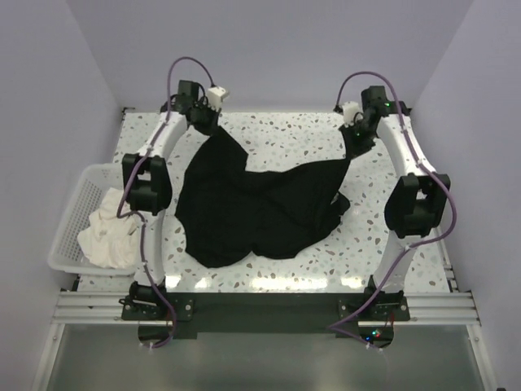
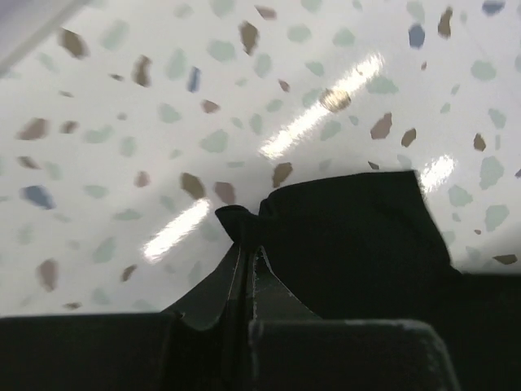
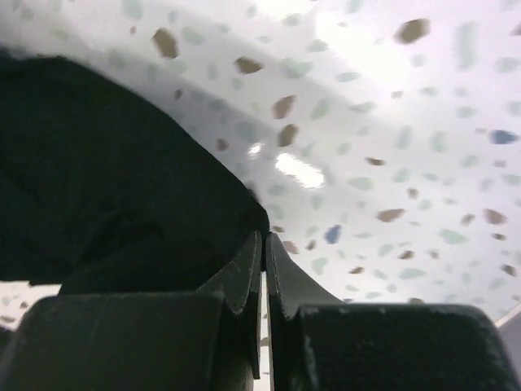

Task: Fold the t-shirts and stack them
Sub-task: Flatten the tshirt out

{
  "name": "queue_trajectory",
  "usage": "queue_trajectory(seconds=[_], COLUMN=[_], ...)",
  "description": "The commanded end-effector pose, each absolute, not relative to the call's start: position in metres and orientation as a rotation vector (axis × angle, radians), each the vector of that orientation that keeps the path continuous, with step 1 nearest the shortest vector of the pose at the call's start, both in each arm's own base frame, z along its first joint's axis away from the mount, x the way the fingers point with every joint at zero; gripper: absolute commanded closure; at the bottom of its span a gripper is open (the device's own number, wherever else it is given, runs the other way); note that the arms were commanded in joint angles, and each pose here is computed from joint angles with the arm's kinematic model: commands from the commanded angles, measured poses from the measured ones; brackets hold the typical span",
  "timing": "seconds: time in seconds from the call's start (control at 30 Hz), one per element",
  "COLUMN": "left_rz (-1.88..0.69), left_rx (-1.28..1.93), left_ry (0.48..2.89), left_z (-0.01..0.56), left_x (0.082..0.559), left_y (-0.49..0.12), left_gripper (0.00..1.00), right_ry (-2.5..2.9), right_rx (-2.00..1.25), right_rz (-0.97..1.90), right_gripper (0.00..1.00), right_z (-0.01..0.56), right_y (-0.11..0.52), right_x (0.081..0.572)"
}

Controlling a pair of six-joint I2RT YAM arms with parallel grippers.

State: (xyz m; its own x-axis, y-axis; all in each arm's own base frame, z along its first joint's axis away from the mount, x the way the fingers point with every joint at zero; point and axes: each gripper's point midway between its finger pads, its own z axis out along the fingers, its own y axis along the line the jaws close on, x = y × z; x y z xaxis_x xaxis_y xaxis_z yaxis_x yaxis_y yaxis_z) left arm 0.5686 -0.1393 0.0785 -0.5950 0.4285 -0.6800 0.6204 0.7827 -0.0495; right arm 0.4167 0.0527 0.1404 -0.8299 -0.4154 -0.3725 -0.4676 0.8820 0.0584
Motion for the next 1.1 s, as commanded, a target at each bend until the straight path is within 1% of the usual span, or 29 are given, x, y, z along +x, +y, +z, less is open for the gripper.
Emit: queue_trajectory(seconds=[0.0,0.03,0.1,0.13,0.2,0.23,0.3,0.33,0.37,0.43,0.5,0.53,0.6,0.73,0.8,0.9,0.93,0.97,1.0,1.07], left_rz=[-0.265,-0.249,-0.256,-0.243,-0.254,-0.245,-0.258,-0.248,-0.246,-0.237,-0.25,-0.233,-0.209,-0.162,-0.197,-0.408,-0.462,-0.478,-0.511,-0.515], left_rx=[0.591,0.558,0.505,0.483,0.442,0.425,0.382,0.374,0.368,0.367,0.332,0.325,0.294,0.304,0.329,0.444,0.494,0.528,0.573,0.575], left_ry=[1.955,1.894,1.834,1.767,1.702,1.629,1.56,1.483,1.444,1.331,1.283,1.209,1.18,1.119,1.122,1.12,1.124,1.104,1.038,0.981], left_z=[0.25,0.277,0.307,0.335,0.365,0.395,0.425,0.452,0.466,0.502,0.522,0.547,0.559,0.584,0.583,0.575,0.572,0.573,0.584,0.6], left_x=[0.595,0.597,0.595,0.593,0.588,0.582,0.574,0.564,0.558,0.538,0.525,0.513,0.506,0.48,0.472,0.45,0.441,0.434,0.416,0.402], left_y=[-0.111,-0.103,-0.098,-0.092,-0.09,-0.086,-0.083,-0.081,-0.08,-0.08,-0.078,-0.076,-0.07,-0.066,-0.073,-0.113,-0.14,-0.154,-0.172,-0.178], left_gripper=[1.0,1.0,1.0,1.0,1.0,1.0,1.0,1.0,1.0,1.0,1.0,1.0,1.0,1.0,1.0,1.0,1.0,1.0,1.0,1.0], right_ry=[2.443,2.367,2.289,2.205,2.123,2.04,1.936,1.857,1.793,1.682,1.599,1.54,1.454,1.387,1.372,1.362,1.361,1.359,1.353,1.306], right_rx=[-0.607,-0.579,-0.527,-0.493,-0.415,-0.373,-0.307,-0.28,-0.258,-0.231,-0.188,-0.178,-0.164,-0.159,-0.134,-0.192,-0.238,-0.273,-0.288,-0.315], right_rz=[0.039,-0.012,-0.067,-0.123,-0.193,-0.219,-0.275,-0.297,-0.315,-0.335,-0.379,-0.39,-0.402,-0.387,-0.348,-0.143,-0.071,-0.017,0.016,0.054], right_gripper=[1.0,1.0,1.0,1.0,1.0,1.0,1.0,1.0,1.0,1.0,1.0,1.0,1.0,1.0,1.0,1.0,1.0,1.0,1.0,1.0], right_z=[0.212,0.23,0.251,0.275,0.302,0.325,0.362,0.384,0.408,0.441,0.471,0.489,0.518,0.545,0.552,0.552,0.549,0.548,0.55,0.564], right_y=[0.026,0.018,0.005,-0.001,-0.024,-0.03,-0.045,-0.05,-0.054,-0.059,-0.068,-0.069,-0.07,-0.065,-0.061,-0.027,-0.01,0.009,0.019,0.033], right_x=[0.452,0.463,0.475,0.484,0.49,0.498,0.495,0.498,0.492,0.489,0.479,0.475,0.465,0.452,0.446,0.443,0.442,0.44,0.439,0.427])
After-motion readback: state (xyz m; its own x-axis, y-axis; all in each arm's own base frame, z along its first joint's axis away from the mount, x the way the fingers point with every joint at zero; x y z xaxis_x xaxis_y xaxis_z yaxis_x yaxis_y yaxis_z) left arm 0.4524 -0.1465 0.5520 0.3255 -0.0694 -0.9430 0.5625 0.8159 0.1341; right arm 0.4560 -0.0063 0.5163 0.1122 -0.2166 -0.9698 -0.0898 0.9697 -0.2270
